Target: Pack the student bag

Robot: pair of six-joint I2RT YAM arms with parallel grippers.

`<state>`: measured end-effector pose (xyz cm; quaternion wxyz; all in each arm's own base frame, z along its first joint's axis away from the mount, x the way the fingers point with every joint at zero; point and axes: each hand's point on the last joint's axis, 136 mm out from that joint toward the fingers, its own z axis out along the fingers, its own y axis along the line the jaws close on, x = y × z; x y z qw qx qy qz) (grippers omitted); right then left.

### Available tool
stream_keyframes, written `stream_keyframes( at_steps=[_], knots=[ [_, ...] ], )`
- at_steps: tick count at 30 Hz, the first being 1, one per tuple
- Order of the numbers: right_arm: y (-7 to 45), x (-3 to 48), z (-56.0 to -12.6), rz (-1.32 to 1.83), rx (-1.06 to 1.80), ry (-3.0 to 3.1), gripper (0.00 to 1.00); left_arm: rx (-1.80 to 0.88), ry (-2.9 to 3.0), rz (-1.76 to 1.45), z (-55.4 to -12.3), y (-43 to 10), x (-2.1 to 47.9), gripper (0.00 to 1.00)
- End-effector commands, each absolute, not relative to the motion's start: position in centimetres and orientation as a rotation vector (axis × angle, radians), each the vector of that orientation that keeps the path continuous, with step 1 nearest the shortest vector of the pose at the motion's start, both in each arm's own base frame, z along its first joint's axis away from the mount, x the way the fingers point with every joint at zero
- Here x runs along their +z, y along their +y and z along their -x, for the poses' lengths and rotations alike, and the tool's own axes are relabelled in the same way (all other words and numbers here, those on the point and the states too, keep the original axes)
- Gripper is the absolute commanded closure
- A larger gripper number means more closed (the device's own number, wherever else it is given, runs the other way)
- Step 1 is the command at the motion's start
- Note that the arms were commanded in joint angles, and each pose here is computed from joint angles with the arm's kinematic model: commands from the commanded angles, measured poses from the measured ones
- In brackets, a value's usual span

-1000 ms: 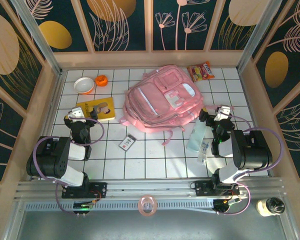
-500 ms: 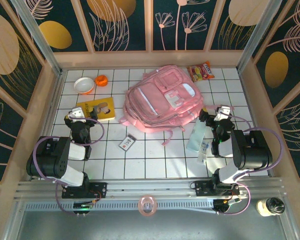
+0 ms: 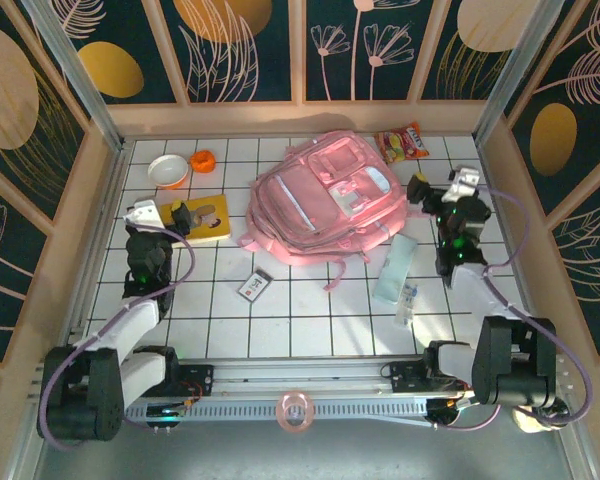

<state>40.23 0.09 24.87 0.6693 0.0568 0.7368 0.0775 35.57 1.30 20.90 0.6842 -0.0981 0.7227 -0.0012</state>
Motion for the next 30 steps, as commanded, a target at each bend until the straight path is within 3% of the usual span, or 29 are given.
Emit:
stream_keyframes(
  at_steps=[1,7,11,14,17,23,30],
  knots=[
    [1.7,21.7,-39.2,-0.187,0.320,1.922,0.01,-0.097,1.796,0.191,-35.7,-0.5,19.2,0.20],
    [4.0,20.4,-38.2,-0.438,0.605,2.085,0.01,-0.289,1.964,0.135,-38.0,-4.1,20.1,0.28],
    [8.9,18.1,-36.4,-0.479,0.825,2.181,0.06,-0.398,2.065,0.093,-40.6,-7.7,19.2,0.33],
    [11.9,16.1,-34.9,-0.552,0.808,2.255,0.07,-0.478,2.104,0.024,-43.0,-11.1,18.4,0.34],
    [15.3,14.2,-33.2,-0.626,0.911,2.279,0.14,-0.558,2.146,-0.009,-46.0,-13.7,17.3,0.38],
    [18.5,10.0,-31.9,-0.729,1.057,2.307,0.15,-0.655,2.187,-0.032,-50.0,-16.7,13.5,0.41],
    [18.5,6.9,-34.0,-0.742,0.966,2.363,0.15,-0.695,2.324,-0.137,-48.8,-20.0,6.7,0.52]
  ],
)
